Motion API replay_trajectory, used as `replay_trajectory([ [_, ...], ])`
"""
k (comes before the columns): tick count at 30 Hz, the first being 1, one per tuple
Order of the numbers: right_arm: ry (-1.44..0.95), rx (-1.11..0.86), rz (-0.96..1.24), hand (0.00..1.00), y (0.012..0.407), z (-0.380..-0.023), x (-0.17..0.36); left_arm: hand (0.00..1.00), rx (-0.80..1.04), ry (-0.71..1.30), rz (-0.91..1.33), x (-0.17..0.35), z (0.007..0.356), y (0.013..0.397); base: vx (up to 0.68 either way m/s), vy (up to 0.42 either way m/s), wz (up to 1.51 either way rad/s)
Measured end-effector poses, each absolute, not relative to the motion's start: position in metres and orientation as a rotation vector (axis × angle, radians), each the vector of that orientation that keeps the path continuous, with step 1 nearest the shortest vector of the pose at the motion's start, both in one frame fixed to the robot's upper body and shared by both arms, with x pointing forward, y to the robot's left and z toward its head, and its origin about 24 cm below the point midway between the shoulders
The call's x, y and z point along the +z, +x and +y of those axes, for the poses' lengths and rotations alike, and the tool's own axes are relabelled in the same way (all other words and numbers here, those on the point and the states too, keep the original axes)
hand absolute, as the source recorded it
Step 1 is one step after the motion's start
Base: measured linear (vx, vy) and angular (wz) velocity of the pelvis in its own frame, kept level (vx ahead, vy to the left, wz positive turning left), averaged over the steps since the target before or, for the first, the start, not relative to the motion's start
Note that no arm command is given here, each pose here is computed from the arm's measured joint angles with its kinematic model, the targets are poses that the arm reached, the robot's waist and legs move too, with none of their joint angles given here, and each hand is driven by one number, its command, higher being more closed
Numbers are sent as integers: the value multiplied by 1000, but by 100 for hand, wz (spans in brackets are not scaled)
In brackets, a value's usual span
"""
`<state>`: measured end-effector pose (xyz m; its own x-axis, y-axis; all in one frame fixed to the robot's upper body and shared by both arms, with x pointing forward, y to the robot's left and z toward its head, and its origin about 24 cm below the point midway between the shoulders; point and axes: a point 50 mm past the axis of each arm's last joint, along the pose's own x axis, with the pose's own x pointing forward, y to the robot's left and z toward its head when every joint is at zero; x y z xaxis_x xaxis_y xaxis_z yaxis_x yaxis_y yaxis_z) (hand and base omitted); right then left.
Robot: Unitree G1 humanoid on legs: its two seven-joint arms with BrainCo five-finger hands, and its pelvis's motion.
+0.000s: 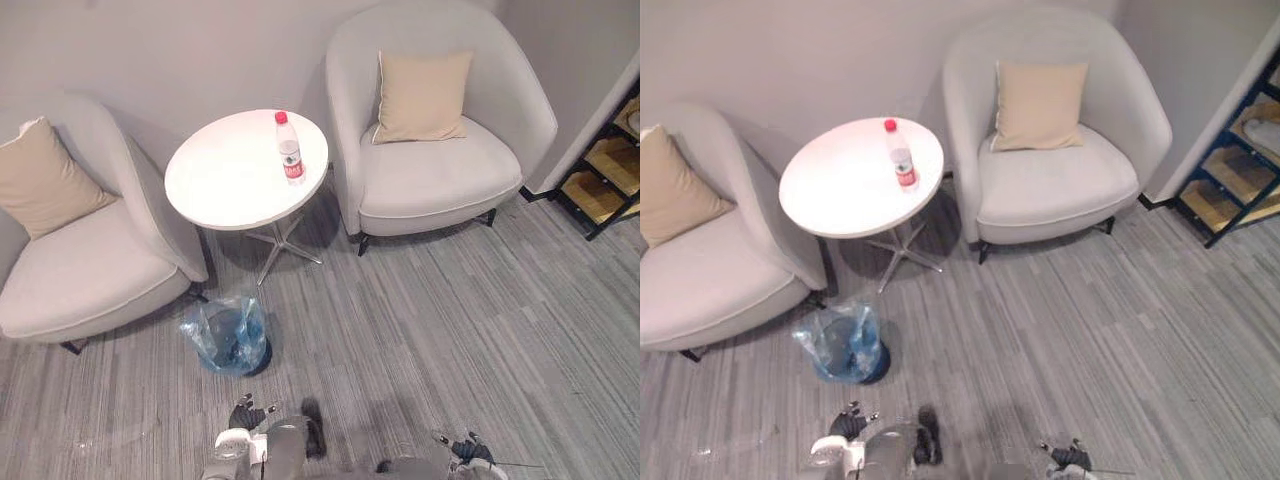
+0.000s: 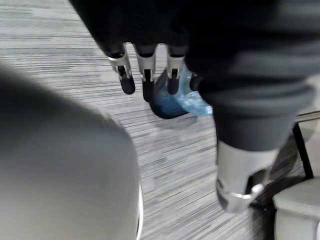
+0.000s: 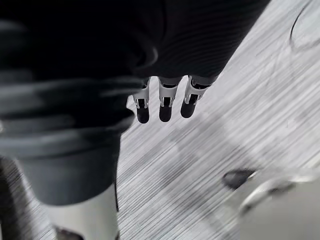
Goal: Gather rubbish on tea table into small bin, then transfer packed bag to large trash can.
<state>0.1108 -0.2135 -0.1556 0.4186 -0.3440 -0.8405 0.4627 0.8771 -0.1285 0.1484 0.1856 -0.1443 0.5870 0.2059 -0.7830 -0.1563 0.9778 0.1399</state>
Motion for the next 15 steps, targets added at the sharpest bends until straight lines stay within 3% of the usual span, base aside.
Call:
replay_trajectory([
  [8, 100, -466, 1009, 0, 117, -214, -154, 0, 151, 143, 982, -151, 190, 135, 448, 84, 3],
  [12, 95, -452, 941, 0, 134, -217, -147, 0, 134, 147, 991, -152, 187, 132, 359, -126, 22],
  [15, 92, -452, 974, 0, 121, -216, -151, 0, 140, 161, 1007, -154, 193, 126, 393, -280, 50],
])
